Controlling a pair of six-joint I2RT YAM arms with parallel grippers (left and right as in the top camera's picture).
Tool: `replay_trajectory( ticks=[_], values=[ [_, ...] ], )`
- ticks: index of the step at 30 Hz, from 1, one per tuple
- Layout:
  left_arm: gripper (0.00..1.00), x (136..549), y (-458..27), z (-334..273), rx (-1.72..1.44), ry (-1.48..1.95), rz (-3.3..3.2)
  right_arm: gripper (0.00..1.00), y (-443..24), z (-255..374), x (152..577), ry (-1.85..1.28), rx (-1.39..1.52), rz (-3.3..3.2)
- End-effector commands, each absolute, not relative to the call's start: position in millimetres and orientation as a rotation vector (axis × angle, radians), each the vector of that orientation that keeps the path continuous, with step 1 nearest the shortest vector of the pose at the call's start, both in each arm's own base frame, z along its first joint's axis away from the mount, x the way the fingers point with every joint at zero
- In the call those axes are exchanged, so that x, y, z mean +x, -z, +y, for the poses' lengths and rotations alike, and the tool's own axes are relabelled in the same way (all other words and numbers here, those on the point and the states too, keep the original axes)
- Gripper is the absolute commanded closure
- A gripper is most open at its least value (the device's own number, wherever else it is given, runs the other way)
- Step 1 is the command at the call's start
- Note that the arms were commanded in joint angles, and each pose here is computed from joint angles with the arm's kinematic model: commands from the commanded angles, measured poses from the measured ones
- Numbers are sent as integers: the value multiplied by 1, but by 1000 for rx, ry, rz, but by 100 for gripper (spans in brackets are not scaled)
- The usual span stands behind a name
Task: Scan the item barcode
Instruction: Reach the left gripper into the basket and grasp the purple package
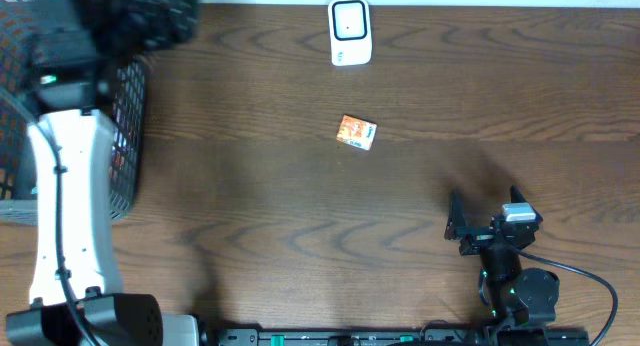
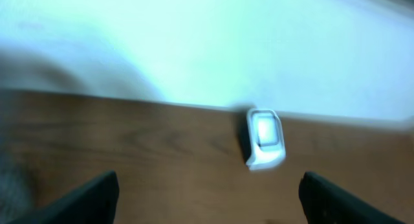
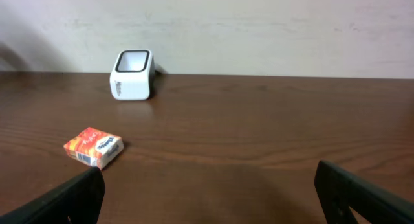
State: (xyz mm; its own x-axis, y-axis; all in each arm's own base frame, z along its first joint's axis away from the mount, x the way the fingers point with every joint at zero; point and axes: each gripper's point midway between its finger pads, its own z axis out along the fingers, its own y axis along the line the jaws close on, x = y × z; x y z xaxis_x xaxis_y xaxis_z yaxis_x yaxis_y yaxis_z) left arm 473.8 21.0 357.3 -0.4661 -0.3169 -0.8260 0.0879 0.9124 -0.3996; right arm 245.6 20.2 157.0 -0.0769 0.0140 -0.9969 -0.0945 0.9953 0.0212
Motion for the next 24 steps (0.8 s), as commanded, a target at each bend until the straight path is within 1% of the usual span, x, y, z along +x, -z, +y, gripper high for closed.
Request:
replay_trajectory(
  ticks=[1, 10, 12, 16, 24],
  values=[
    [0, 461, -391, 74, -524, 563, 1863, 1, -157, 17, 246, -79, -46, 1647],
    [1, 433, -395, 172, -753, 434, 1755, 1, -157, 17, 246, -79, -46, 1647],
    [2, 423, -388, 196, -862, 382, 1733, 1, -157, 17, 246, -79, -46, 1647],
    [2, 394, -352, 238, -1171, 225, 1723, 1, -157, 17, 246, -79, -46, 1647],
    [2, 363, -269, 270, -1493, -53, 1832, 1, -157, 17, 246, -79, -46, 1647]
  ],
)
